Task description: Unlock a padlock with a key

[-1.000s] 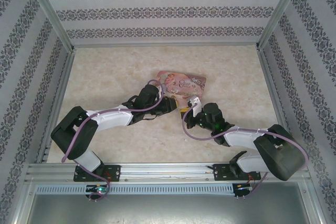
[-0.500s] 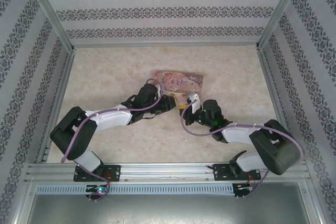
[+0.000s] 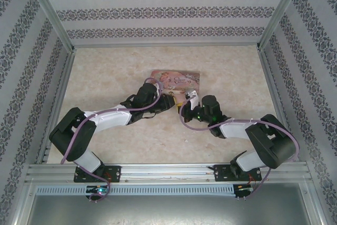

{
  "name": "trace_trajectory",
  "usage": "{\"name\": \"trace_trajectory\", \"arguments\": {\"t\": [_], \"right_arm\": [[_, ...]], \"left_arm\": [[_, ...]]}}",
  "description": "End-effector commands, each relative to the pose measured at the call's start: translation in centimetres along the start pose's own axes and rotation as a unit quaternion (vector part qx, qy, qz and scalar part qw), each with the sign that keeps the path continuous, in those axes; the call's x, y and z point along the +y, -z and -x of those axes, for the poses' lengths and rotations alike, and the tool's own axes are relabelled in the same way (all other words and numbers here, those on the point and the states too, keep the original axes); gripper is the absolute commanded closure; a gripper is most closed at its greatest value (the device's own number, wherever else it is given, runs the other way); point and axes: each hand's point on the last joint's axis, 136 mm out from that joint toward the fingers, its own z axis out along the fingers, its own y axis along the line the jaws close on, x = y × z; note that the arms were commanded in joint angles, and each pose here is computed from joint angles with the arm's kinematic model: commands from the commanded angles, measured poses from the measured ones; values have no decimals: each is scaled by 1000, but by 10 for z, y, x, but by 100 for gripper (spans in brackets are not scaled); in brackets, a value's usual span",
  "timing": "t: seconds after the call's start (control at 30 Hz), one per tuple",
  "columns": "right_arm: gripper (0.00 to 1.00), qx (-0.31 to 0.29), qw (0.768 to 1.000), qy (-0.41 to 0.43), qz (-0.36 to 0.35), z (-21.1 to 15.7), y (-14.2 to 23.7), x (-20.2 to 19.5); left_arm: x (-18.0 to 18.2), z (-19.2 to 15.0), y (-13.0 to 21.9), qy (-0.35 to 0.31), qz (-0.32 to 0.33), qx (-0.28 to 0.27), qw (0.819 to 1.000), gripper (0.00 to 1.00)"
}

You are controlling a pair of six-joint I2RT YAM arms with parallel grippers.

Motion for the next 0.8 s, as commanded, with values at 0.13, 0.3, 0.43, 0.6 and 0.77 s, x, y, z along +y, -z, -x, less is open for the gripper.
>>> {"name": "trace_trajectory", "arguments": {"t": [0.13, 0.3, 0.43, 0.6, 0.77], "right_arm": [[100, -113, 990, 65, 58, 83, -4, 27], [100, -120, 989, 63, 66, 91, -7, 28], [100, -115, 989, 57, 73, 89, -10, 30], [100, -80, 994, 38, 69, 59, -18, 21], [100, -25, 998, 6, 65, 10, -30, 11]], "left_arm": [[-34, -25, 9, -19, -64, 54, 996, 83], [-33, -26, 8, -17, -62, 56, 996, 83], [-29, -24, 7, -12, -61, 48, 997, 83], [-23, -21, 7, -10, -54, 37, 998, 83], [-16, -16, 12, -6, -48, 22, 999, 83]]}}
